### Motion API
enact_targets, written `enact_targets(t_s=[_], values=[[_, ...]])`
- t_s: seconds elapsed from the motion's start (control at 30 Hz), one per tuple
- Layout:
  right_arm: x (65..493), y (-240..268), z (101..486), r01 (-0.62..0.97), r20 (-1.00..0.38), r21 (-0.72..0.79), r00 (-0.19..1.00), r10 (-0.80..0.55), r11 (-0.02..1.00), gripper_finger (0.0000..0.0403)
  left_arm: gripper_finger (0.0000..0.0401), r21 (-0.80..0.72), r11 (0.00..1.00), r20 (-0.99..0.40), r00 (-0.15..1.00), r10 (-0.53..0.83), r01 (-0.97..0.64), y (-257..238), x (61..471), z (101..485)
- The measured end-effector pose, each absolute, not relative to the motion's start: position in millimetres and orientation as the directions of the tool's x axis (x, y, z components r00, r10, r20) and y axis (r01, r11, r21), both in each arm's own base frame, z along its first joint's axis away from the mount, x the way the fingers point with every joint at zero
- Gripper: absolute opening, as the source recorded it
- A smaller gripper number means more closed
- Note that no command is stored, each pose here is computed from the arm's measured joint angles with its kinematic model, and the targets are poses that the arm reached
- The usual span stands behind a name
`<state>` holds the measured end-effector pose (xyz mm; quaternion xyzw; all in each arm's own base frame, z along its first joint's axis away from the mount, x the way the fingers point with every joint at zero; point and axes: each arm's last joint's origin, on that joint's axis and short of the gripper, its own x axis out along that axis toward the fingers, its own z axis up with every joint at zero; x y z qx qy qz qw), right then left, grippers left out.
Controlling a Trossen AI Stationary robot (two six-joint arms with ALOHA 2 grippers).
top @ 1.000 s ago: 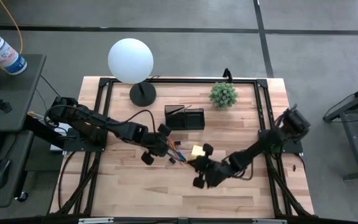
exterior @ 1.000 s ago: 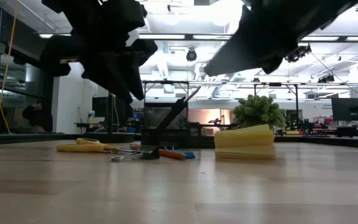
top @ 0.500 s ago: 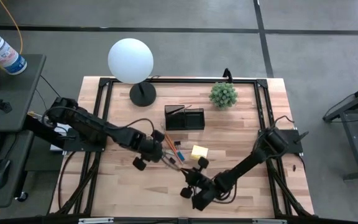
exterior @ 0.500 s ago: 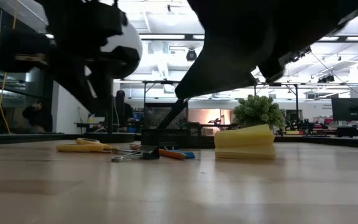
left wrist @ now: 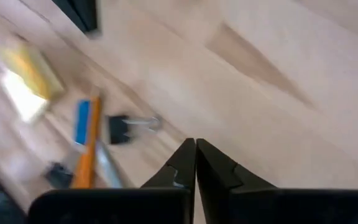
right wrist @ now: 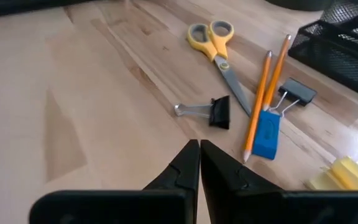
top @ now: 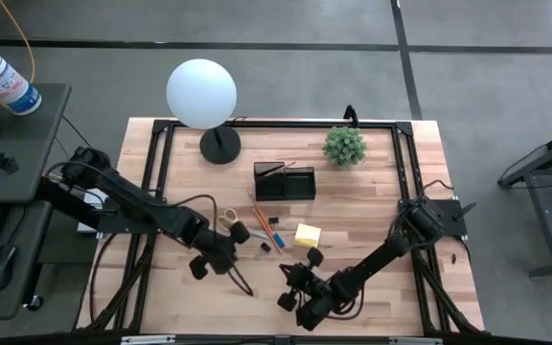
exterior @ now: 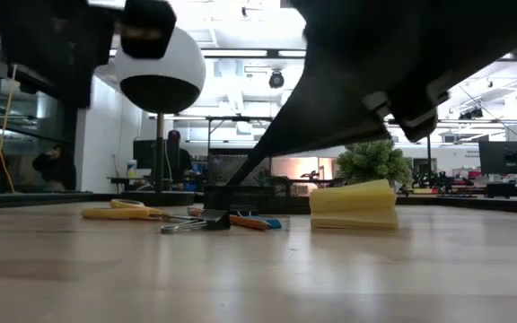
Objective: Pick and place office supplies into organizer
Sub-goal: Put the bottom yellow pencil into the black organizer
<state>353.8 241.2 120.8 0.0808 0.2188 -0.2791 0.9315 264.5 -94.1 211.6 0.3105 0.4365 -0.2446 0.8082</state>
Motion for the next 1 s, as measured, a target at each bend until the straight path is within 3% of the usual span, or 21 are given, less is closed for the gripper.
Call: enact_targets(t_s=[0.13, 0.43, 0.77, 1.0], values=[[357, 235, 120, 0.569, -0.458, 0.015, 0.735, -0.5, 0.822, 0.0012, 0.0009, 0.337, 0.684, -0.828, 0.549, -0.112, 0.647, -78, 256, 211], [359, 231, 120, 0.581, -0.456, 0.011, 0.727, -0.513, 0.814, 0.0012, 0.0002, 0.425, 0.825, -0.747, 0.66, 0.086, 0.373, -54, 231, 192], [363, 220, 117, 0.592, -0.505, 0.008, 0.698, -0.508, 0.806, 0.0002, 0.0005, 0.412, 0.853, -0.733, 0.672, 0.103, 0.319, -62, 223, 182], [369, 225, 136, 0.625, -0.55, -0.053, 0.633, -0.546, 0.779, 0.0001, 0.0005, 0.414, 0.852, -0.735, 0.669, 0.106, 0.32, -62, 223, 182]])
